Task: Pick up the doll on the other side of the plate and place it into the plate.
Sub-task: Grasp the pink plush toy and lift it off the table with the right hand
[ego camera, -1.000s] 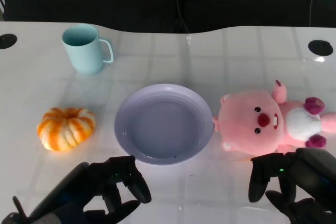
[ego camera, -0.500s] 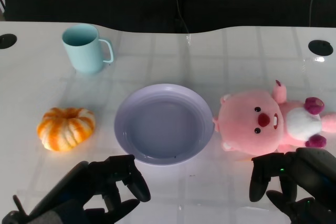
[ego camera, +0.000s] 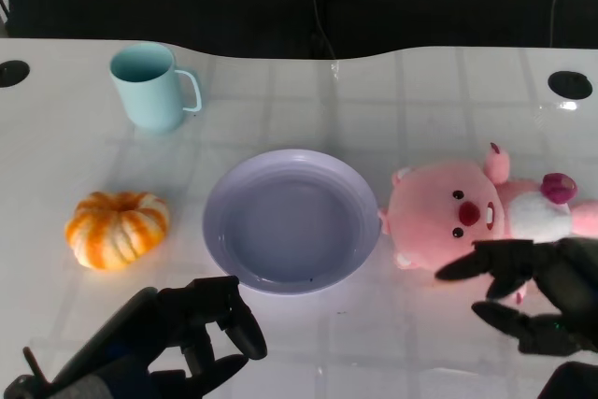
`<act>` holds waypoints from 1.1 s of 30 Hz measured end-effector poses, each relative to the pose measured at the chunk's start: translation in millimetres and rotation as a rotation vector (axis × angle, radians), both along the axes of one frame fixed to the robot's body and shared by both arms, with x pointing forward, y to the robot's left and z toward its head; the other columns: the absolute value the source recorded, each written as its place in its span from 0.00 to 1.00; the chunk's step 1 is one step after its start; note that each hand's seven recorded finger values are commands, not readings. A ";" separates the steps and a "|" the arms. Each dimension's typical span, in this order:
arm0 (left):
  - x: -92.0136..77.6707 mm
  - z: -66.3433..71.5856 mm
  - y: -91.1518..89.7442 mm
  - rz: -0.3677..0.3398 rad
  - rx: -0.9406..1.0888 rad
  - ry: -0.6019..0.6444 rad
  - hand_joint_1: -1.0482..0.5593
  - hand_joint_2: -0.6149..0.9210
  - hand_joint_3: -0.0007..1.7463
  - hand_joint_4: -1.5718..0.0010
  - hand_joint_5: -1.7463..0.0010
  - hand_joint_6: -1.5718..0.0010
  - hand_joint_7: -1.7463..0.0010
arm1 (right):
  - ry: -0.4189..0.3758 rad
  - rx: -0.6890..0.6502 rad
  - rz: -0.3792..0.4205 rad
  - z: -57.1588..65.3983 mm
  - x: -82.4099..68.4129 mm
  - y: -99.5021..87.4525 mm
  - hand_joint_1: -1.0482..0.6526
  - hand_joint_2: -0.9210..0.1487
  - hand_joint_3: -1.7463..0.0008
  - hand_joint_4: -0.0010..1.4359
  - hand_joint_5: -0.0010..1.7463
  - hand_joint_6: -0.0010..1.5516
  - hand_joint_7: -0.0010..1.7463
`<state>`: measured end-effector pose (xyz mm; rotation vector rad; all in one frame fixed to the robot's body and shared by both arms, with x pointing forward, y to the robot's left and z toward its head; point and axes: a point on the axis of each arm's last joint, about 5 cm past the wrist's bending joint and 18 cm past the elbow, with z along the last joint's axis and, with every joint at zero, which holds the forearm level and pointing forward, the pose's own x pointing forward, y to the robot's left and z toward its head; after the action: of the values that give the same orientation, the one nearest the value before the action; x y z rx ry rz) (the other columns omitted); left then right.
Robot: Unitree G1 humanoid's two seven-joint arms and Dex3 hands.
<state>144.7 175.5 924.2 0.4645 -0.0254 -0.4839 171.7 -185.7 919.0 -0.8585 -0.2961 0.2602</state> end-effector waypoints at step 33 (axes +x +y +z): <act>-0.2 -1.2 -3.2 -0.010 0.001 0.006 0.58 0.97 0.30 0.63 0.08 0.63 0.27 | 0.204 -0.445 -0.252 8.5 58.4 -14.4 0.23 0.01 1.00 0.08 0.08 0.12 0.00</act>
<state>144.4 172.3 923.0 0.4638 -0.0214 -0.4948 230.2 -200.1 927.4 -1.2861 0.0679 0.1778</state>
